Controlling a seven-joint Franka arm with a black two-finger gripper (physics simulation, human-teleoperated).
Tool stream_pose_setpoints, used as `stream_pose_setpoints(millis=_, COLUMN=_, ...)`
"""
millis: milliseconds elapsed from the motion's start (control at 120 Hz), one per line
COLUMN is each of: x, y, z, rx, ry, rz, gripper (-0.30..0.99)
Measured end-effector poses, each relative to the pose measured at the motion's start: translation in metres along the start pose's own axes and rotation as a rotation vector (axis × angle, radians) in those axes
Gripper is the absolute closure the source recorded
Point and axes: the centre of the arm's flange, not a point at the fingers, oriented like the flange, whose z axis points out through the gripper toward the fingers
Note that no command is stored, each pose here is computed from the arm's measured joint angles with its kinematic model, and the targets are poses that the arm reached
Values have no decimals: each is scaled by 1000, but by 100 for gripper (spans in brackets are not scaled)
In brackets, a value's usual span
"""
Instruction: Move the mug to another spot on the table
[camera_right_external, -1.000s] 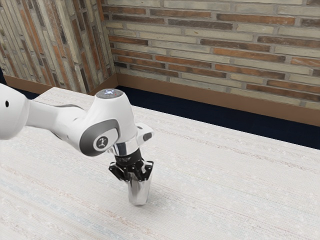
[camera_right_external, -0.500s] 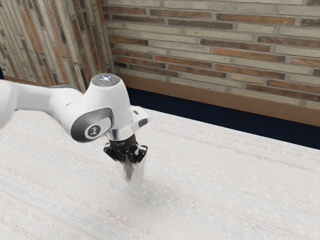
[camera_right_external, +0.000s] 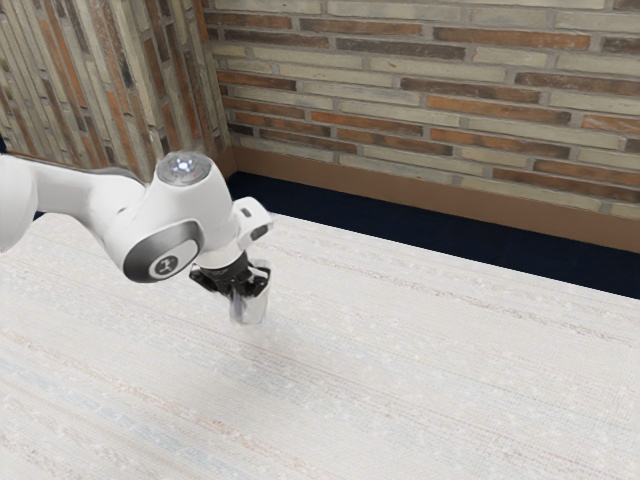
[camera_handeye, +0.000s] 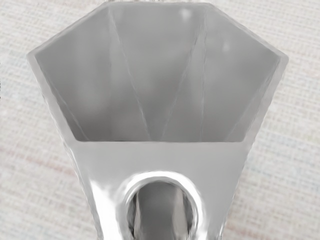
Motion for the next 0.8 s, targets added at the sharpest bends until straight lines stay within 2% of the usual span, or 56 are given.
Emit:
stream_pose_setpoints(millis=150, x=10, y=-12, z=20, rx=-15, ry=63, rz=27, gripper=66)
stream_pose_setpoints(millis=400, x=11, y=-8, z=49, rx=-68, ry=127, rz=85, gripper=65)
stream_pose_setpoints(millis=517, x=15, y=-19, z=53, rx=-71, ry=144, rz=81, gripper=65)
stream_pose_setpoints(millis=800, x=7, y=-22, z=69, rx=-73, ry=139, rz=147, gripper=64)
